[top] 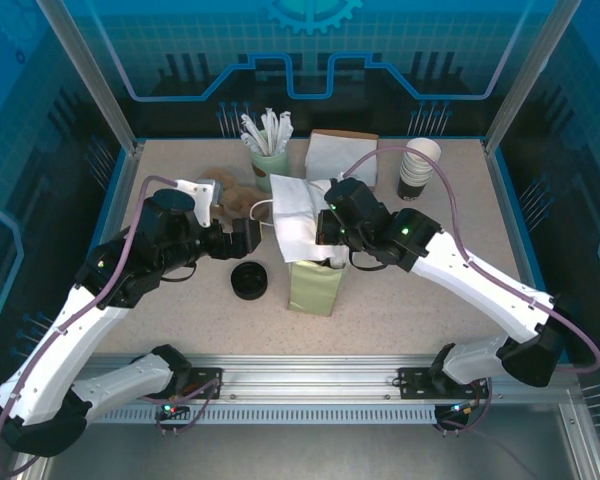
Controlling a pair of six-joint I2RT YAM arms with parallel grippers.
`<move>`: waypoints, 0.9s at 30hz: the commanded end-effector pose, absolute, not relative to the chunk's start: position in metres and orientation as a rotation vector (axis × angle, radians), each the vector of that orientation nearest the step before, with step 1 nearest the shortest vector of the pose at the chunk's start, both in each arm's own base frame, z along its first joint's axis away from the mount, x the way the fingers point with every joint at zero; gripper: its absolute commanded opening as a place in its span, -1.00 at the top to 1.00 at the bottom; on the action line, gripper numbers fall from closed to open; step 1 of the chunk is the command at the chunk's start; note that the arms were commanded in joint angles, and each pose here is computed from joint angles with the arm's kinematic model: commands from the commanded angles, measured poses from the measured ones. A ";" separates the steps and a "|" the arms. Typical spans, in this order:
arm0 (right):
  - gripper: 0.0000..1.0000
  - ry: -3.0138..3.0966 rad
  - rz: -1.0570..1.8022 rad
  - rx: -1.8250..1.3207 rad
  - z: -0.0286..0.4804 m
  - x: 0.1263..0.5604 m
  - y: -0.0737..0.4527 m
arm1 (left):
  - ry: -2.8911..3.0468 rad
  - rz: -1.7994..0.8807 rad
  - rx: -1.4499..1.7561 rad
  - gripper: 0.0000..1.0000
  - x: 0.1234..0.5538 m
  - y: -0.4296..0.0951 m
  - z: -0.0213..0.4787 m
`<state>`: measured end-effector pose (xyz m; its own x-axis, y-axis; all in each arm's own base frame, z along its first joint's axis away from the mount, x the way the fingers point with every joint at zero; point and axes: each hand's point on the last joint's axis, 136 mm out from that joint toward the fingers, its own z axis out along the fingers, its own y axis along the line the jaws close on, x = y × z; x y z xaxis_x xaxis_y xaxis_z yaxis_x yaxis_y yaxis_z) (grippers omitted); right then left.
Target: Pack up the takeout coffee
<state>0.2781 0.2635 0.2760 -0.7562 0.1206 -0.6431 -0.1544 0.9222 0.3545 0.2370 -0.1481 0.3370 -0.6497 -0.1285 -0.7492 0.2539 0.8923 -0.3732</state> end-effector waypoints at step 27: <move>0.93 2.481 0.256 -0.123 0.244 0.277 0.259 | 2.203 -0.552 0.086 -0.98 0.238 -0.144 0.331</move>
